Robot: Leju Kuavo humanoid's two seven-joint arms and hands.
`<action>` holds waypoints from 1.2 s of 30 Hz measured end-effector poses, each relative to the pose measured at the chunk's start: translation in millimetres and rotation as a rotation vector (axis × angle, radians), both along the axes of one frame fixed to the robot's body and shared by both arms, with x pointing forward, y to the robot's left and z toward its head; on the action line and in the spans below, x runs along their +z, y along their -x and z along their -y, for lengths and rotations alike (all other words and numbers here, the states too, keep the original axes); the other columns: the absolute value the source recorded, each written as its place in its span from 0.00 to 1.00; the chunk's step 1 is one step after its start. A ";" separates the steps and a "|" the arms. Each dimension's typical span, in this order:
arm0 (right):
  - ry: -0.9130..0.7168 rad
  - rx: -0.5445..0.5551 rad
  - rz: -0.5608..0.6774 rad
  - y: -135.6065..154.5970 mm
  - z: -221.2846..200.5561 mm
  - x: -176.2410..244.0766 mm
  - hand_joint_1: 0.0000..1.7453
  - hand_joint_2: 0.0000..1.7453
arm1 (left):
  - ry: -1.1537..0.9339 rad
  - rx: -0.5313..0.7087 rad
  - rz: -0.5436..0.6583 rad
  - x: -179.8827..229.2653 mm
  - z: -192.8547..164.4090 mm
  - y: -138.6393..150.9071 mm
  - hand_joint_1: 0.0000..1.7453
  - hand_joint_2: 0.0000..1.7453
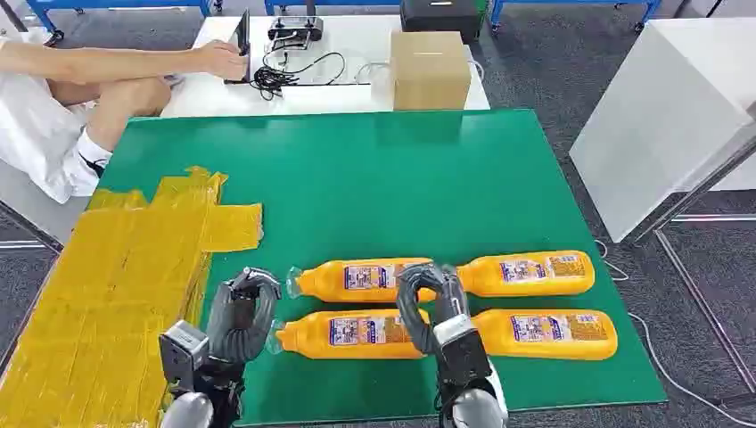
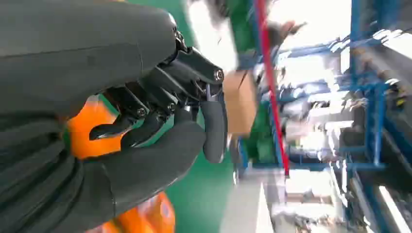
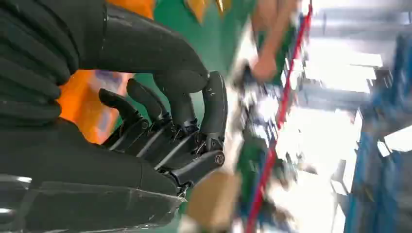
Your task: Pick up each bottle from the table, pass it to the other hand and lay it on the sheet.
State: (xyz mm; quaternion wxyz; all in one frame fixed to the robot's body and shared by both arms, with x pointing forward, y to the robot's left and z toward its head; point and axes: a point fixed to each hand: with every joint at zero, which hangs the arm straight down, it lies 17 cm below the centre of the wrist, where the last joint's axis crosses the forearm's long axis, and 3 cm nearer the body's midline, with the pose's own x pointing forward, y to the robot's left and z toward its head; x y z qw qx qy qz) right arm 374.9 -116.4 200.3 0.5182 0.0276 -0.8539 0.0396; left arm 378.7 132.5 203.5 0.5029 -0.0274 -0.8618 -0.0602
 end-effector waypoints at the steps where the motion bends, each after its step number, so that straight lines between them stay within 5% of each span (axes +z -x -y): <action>1: 0.004 -0.051 0.019 -7.7 7.9 8.6 0.12 1.00 | -0.049 0.043 0.035 9.1 -2.7 -6.6 0.04 1.00; 2: 0.017 -0.076 0.033 -14.4 11.8 15.9 0.00 1.00 | -0.062 0.057 0.056 17.5 -3.7 -12.1 0.00 1.00; 8: 0.211 -0.192 0.040 -37.7 21.4 24.9 0.00 1.00 | -0.061 0.092 0.060 28.9 -6.0 -23.0 0.00 1.00; 13: 0.547 -0.227 0.048 -56.6 15.8 13.3 0.00 1.00 | 0.018 0.051 0.020 26.6 -6.5 -25.1 0.00 1.00; 36: 0.589 -0.227 0.036 -62.8 21.7 4.8 0.00 1.00 | 0.029 0.067 0.005 22.4 -13.9 -28.5 0.00 1.00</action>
